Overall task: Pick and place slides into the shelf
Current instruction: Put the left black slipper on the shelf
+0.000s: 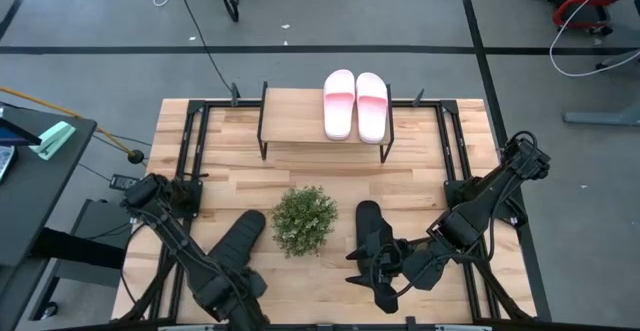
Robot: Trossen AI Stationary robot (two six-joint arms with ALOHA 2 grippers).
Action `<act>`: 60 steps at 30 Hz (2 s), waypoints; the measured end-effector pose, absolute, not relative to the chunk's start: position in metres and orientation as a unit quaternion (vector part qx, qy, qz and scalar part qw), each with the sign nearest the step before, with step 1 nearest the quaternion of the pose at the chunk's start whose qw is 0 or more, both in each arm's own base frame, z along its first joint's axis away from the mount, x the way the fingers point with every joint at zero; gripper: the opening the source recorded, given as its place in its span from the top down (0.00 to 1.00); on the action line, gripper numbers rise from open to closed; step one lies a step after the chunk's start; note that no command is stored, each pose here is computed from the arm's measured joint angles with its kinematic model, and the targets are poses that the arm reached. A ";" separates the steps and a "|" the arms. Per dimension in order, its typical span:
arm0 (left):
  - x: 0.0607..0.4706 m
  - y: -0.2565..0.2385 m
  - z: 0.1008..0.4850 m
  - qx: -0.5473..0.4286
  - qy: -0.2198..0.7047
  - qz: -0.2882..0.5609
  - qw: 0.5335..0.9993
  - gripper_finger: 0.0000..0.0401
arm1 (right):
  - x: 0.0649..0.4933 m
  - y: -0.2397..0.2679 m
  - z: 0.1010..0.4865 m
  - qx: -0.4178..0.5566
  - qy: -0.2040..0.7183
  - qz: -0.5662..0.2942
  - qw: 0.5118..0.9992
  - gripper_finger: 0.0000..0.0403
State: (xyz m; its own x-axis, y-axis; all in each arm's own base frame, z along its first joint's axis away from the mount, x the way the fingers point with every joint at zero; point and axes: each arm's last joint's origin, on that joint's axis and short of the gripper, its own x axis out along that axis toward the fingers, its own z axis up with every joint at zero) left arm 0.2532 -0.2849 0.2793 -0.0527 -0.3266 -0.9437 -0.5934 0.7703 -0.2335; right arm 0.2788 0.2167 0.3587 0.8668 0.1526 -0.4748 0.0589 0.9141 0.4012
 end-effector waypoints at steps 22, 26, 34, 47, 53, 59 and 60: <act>0.243 -0.255 0.277 -0.204 0.728 0.217 0.617 0.86 | 0.279 0.217 0.359 0.211 0.258 0.025 0.942 0.40; 0.243 -0.262 0.276 -0.199 0.725 0.181 0.634 0.84 | 0.279 0.217 0.359 0.207 0.258 0.026 0.943 0.40; 0.253 -0.262 0.276 -0.229 0.720 0.159 0.635 0.90 | 0.279 0.217 0.359 0.206 0.258 0.026 0.944 0.40; 0.306 -0.332 0.257 -0.163 0.746 0.031 0.645 0.99 | 0.279 0.217 0.359 0.202 0.257 0.027 0.945 0.40; 0.299 -0.313 0.246 -0.120 0.745 0.126 0.644 0.99 | 0.277 0.219 0.359 0.211 0.259 0.028 0.942 0.40; 0.298 -0.310 0.237 -0.113 0.743 0.153 0.642 0.99 | 0.277 0.219 0.359 0.213 0.260 0.028 0.941 0.40; 0.297 -0.310 0.234 -0.112 0.744 0.159 0.639 0.99 | 0.277 0.219 0.359 0.213 0.260 0.027 0.942 0.40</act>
